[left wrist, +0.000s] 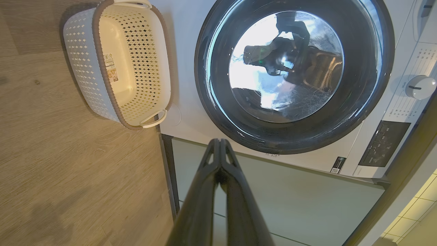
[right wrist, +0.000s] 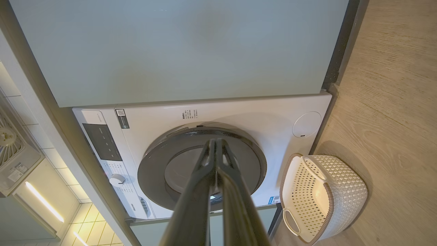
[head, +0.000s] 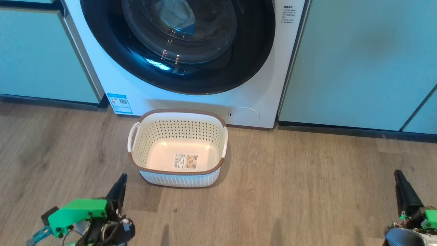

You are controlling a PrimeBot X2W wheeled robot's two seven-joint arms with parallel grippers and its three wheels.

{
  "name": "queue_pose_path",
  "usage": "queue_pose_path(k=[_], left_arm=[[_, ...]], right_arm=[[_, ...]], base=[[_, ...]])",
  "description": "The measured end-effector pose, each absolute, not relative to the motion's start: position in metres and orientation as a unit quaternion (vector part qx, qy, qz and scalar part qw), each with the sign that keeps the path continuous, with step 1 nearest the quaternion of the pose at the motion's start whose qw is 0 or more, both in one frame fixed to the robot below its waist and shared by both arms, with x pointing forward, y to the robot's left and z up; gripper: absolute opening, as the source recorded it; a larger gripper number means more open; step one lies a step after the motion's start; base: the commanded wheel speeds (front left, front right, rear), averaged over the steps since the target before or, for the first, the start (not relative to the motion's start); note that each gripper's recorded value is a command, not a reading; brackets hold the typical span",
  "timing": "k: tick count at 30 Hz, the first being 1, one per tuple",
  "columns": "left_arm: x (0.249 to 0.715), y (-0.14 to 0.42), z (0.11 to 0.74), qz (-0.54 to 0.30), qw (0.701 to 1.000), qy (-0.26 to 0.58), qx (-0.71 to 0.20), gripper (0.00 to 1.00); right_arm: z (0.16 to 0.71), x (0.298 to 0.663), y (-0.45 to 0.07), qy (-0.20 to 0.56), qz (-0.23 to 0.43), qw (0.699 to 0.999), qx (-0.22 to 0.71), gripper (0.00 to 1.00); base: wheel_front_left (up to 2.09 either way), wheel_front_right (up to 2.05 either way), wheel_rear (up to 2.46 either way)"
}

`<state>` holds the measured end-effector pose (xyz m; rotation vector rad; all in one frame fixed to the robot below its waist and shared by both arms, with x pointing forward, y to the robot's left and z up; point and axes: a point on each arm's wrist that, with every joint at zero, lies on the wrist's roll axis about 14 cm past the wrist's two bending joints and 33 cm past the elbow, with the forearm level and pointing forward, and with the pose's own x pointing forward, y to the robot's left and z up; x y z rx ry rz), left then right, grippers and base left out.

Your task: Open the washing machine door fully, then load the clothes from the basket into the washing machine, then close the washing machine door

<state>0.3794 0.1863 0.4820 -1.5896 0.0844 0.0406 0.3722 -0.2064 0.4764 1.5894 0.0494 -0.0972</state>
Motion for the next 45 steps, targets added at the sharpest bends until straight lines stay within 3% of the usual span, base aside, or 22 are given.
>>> queue_pose_path(k=[45], left_arm=[[0.3793,0.1861,0.4819,0.018,0.701,0.039,-0.712,0.00]], right_arm=[[0.4763,0.3721,-0.2069,0.023,-0.044,0.701,0.712,0.00]], base=[[0.00,0.00,0.00]])
